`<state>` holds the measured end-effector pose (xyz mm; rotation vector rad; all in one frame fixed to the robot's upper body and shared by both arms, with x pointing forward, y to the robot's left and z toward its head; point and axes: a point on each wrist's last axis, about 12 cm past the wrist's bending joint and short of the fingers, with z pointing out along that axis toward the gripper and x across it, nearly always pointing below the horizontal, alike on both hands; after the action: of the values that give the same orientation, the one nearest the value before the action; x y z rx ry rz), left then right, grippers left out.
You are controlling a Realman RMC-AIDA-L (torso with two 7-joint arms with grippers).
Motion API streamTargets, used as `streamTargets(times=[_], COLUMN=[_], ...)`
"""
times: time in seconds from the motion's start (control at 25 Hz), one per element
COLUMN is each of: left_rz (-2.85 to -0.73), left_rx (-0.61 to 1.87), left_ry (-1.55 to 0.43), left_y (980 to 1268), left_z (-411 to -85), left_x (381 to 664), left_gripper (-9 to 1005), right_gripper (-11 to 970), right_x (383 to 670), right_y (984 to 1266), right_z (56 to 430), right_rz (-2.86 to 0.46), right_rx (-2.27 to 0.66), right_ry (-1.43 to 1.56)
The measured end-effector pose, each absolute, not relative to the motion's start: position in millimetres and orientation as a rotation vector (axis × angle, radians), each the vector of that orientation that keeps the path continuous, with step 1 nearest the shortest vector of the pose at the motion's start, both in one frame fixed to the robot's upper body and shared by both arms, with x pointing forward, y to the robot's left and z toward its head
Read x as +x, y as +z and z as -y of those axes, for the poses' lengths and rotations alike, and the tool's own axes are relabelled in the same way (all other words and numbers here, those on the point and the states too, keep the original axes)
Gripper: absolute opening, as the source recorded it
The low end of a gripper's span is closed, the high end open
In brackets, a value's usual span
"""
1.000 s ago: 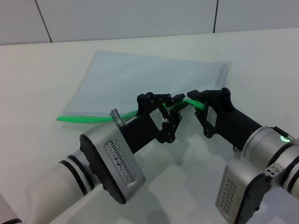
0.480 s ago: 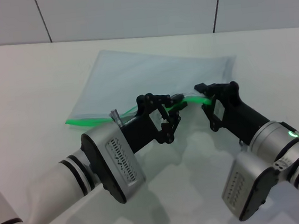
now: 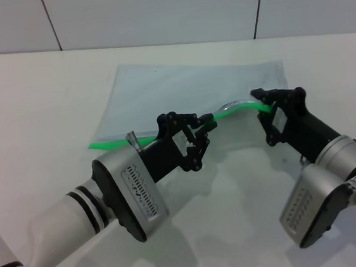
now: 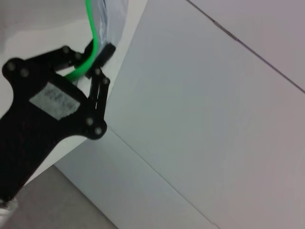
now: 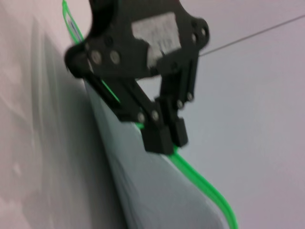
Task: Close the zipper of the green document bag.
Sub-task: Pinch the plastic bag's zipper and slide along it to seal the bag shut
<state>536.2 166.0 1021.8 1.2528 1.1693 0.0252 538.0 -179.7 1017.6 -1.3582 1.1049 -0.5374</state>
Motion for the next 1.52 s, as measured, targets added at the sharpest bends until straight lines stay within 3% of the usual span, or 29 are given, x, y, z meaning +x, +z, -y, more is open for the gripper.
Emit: streamTargets(times=[0.92, 1.52], left_rz=[-1.247, -1.315], left_rx=[1.214, 1.147], left_ry=[0.086, 0.132], left_y=[1013.6, 1008.6], left_z=[-186.5, -203.0], left_x=[534.9, 532.7], left_gripper=[80, 71], right_gripper=[130, 148], right_x=[537.4, 529.5], right_y=[1014.9, 1013.7], right_z=[216.2, 260.8], right_rz=[-1.169, -1.22], right_rx=[-1.245, -1.129], right_ry=[-0.56, -0.56])
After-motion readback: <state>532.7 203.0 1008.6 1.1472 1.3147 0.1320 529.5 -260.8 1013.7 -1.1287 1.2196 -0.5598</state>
